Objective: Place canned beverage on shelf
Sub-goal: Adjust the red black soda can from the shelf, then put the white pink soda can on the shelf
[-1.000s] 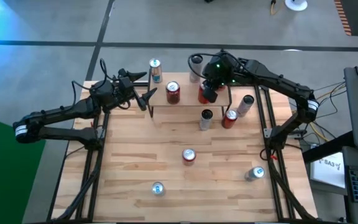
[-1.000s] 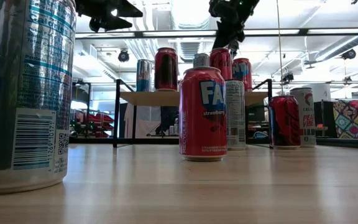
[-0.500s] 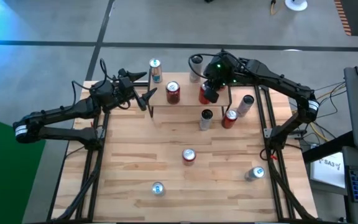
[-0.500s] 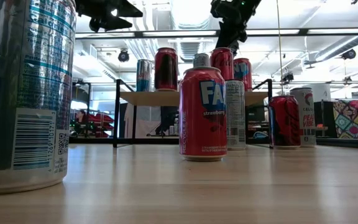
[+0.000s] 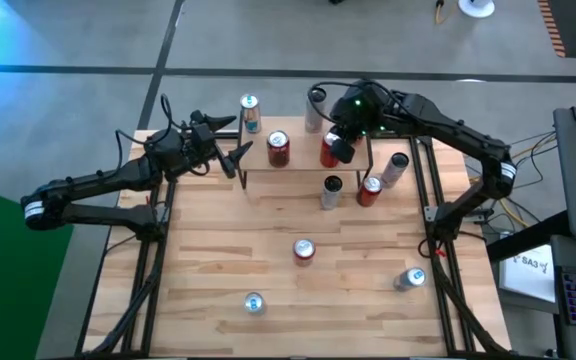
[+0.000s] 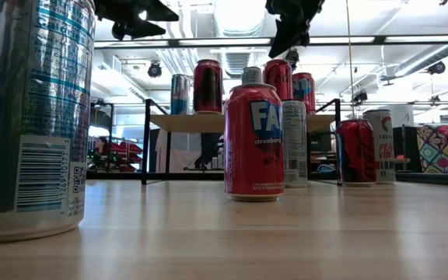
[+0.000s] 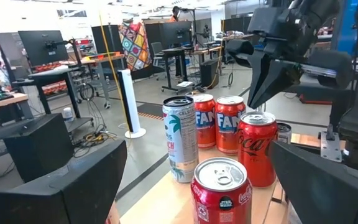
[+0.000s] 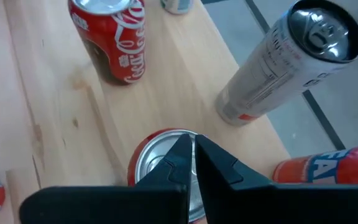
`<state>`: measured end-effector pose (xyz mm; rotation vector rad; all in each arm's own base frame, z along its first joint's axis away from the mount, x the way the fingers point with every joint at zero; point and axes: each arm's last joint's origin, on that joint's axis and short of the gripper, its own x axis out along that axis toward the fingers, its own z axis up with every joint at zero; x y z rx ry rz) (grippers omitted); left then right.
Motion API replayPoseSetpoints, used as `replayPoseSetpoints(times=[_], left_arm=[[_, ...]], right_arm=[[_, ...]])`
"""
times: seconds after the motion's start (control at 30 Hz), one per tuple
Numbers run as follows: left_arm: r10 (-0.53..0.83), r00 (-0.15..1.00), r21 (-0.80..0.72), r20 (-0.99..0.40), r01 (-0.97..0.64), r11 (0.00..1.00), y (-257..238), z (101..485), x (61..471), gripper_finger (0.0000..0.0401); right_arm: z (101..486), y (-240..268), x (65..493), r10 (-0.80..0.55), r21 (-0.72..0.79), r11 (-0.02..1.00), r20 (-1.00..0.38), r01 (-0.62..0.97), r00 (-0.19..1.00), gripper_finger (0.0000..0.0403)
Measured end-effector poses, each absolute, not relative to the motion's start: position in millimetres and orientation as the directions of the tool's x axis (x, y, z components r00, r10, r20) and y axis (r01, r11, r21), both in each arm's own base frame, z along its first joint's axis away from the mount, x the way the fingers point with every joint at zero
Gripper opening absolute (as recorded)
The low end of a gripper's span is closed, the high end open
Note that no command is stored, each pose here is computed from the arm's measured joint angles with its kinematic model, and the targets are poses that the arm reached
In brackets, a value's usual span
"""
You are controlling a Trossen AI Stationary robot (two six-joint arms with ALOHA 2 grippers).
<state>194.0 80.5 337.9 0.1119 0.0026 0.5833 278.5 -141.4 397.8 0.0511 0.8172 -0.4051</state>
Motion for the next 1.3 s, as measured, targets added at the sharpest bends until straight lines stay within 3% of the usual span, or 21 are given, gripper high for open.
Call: replayPoseSetpoints(times=[0.3, 0.5, 0.67, 0.8, 1.03, 1.3], left_arm=[[0.497, 0.866, 0.083, 0.054, -0.5, 0.862, 78, 340, 195, 0.0382], [0.489, 0.869, 0.077, 0.072, -0.494, 0.866, 76, 342, 196, 0.0382], [0.489, 0.869, 0.071, 0.08, -0.494, 0.866, 76, 343, 196, 0.0382], [0.489, 0.868, 0.069, 0.081, -0.494, 0.866, 76, 343, 196, 0.0382], [0.488, 0.869, 0.032, 0.08, -0.491, 0.87, 76, 343, 196, 0.0382], [0.382, 0.921, -0.018, 0.077, -0.381, 0.924, 68, 342, 199, 0.0382]], right_arm=[[415, -111, 271, -0.295, -0.06, 0.935, -0.679, 0.349, 0.673, 0.0012], [416, -85, 267, -0.182, 0.08, 0.938, -0.716, 0.338, 0.674, 0.0012], [404, -66, 264, -0.046, 0.243, 0.882, -0.808, 0.403, 0.587, 0.0012], [385, -53, 265, 0.008, 0.273, 0.808, -0.892, 0.522, 0.453, 0.0012], [363, -32, 271, -0.103, 0.101, 0.753, -0.958, 0.65, 0.268, 0.0012], [338, -27, 285, -0.205, 0.058, 0.756, -0.924, 0.651, 0.321, 0.0012]])
